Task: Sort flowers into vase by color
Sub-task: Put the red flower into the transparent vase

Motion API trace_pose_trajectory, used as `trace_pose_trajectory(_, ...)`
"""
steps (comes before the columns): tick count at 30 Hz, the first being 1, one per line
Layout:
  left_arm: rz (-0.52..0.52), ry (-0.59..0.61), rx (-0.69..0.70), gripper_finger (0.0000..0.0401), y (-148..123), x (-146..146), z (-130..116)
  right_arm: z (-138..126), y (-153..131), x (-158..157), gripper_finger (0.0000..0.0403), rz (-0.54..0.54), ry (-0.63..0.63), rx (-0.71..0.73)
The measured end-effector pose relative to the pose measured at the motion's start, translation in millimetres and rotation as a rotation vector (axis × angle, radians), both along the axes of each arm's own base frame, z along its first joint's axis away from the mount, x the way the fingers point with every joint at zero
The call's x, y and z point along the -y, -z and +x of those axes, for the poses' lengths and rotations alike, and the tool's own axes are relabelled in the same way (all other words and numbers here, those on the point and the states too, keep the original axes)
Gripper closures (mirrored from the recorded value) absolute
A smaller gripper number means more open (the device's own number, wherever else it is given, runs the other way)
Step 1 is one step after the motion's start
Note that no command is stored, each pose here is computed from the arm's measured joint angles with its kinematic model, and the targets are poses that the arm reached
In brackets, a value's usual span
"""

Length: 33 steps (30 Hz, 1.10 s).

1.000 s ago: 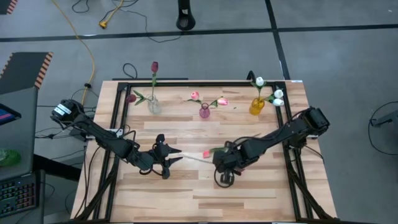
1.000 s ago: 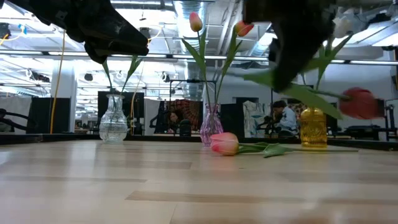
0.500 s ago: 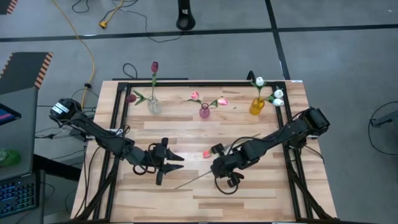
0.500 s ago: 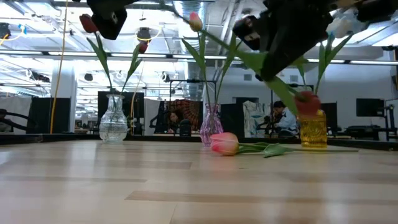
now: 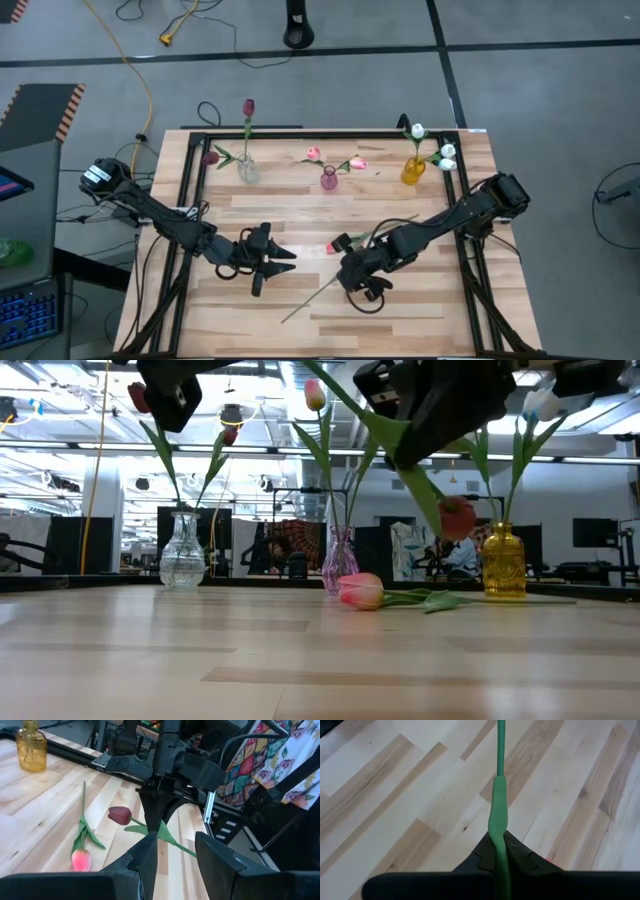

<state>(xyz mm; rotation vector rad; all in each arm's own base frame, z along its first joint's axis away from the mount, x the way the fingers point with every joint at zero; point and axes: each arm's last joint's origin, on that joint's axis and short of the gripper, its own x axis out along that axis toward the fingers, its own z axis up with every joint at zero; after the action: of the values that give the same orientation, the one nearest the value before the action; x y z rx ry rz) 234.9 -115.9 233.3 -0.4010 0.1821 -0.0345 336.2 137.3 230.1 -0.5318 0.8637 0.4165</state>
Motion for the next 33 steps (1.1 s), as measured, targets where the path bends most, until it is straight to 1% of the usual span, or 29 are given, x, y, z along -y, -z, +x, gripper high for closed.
trace_pose_trajectory(3, -0.020, -0.004, 0.003, 0.0282, 0, 0, 0, 0, 0, 0, 0.0349, 0.000, 0.000, 0.000)
trace_pose_trajectory(6, -0.032, -0.009, 0.002, 0.0282, 0, 0, 0, 0, 0, 0, 0.0327, 0.000, 0.000, 0.000)
trace_pose_trajectory(12, -0.021, -0.030, 0.006, 0.0282, -1, -1, 0, 0, 0, 0, 0.0269, 0.002, 0.001, 0.003)
trace_pose_trajectory(17, -0.002, -0.031, 0.007, 0.0282, -3, 1, 4, 0, 0, 0, 0.0238, 0.003, 0.001, 0.006)
trace_pose_trajectory(20, 0.069, -0.016, 0.012, 0.0282, -8, 8, 17, 0, 0, 0, 0.0231, 0.003, 0.001, 0.004)
trace_pose_trajectory(22, 0.114, -0.011, -0.006, 0.0282, -11, 15, 32, 0, 0, 0, 0.0230, 0.003, 0.003, 0.000)
trace_pose_trajectory(25, 0.195, 0.001, -0.090, 0.0282, -11, 25, 54, -1, -1, 0, 0.0234, 0.034, 0.050, -0.014)
trace_pose_trajectory(27, 0.241, 0.013, -0.165, 0.0282, -10, 32, 70, -4, -3, 2, 0.0238, 0.041, 0.085, -0.059)
trace_pose_trajectory(30, 0.290, 0.032, -0.286, 0.0282, -6, 41, 91, -10, -9, 4, 0.0243, 0.025, 0.121, -0.142)
trace_pose_trajectory(33, 0.317, 0.039, -0.395, 0.0282, 1, 51, 110, -14, -14, 6, 0.0245, 0.026, 0.180, -0.212)
